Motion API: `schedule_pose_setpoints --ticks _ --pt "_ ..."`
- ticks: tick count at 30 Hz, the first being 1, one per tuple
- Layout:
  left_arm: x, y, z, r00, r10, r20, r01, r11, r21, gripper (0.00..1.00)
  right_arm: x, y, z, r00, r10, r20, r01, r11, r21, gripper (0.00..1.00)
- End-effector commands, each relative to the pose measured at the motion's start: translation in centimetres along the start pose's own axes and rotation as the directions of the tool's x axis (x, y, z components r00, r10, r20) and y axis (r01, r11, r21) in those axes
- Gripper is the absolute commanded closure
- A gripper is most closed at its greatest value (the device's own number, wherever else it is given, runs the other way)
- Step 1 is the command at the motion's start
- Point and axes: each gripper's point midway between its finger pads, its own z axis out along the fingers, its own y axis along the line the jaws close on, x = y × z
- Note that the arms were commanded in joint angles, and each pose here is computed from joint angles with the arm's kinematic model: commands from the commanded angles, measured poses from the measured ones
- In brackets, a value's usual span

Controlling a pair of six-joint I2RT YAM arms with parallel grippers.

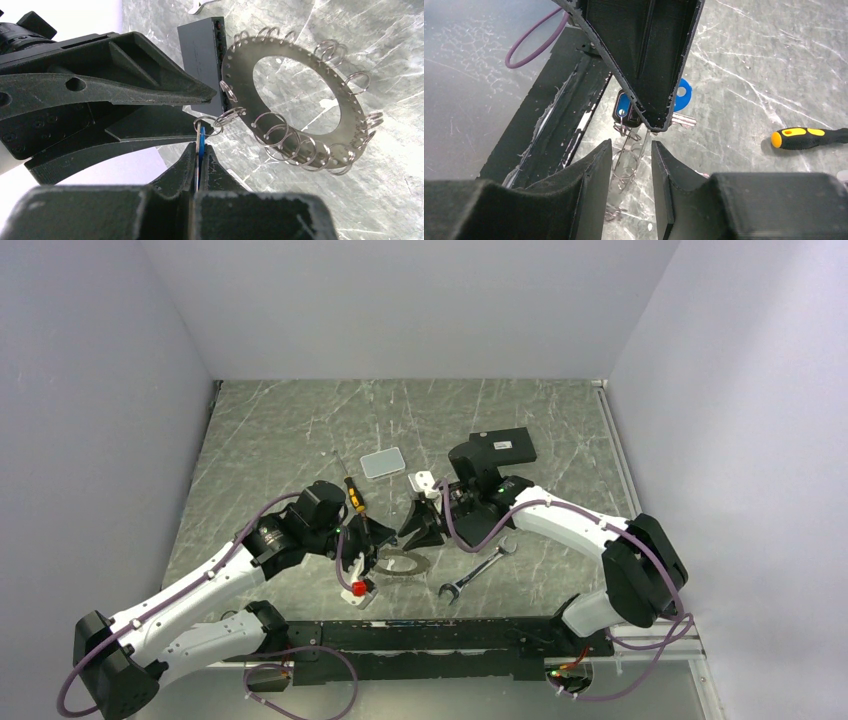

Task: Remove the keys from the keyring
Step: Adjust the key on the keyring.

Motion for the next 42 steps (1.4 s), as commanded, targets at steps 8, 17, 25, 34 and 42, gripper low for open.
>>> schedule_pose_setpoints --ticks 8,17,25,34,42 --pt "-1.2 2.3 -0.6 0.997 0.058 0.043 -0.055 0.997 -0.053 1.0 -2.1 0.3 0.7 0.992 -0.118 0.046 0.12 0.991 -0.062 0.61" --pt "-1.1 2.3 -0.6 0.998 0.058 0.04 -0.056 0.997 -0.05 1.0 -1.3 1.0 1.4 0.992 -0.123 0.031 0.125 0.988 -0.088 0.61" --pt "-1.1 2.2 -0.9 0.998 0.063 0.032 -0.061 0.997 -0.046 1.0 0.3 1.9 1.0 0.994 -0.111 -0.008 0.11 0.991 -0.082 0.62" --pt "-0.8 2.6 -0.9 0.997 0.073 0.016 -0.072 0.996 -0.045 1.0 0.9 2.7 0.7 0.995 -0.099 -0.022 0.097 0.991 -0.089 0.64" --pt "-0.4 3.5 -0.7 0.997 0.079 0.006 -0.078 0.995 -0.058 1.0 0.8 4.4 1.2 0.999 -0.031 0.021 0.033 0.99 -0.134 0.66"
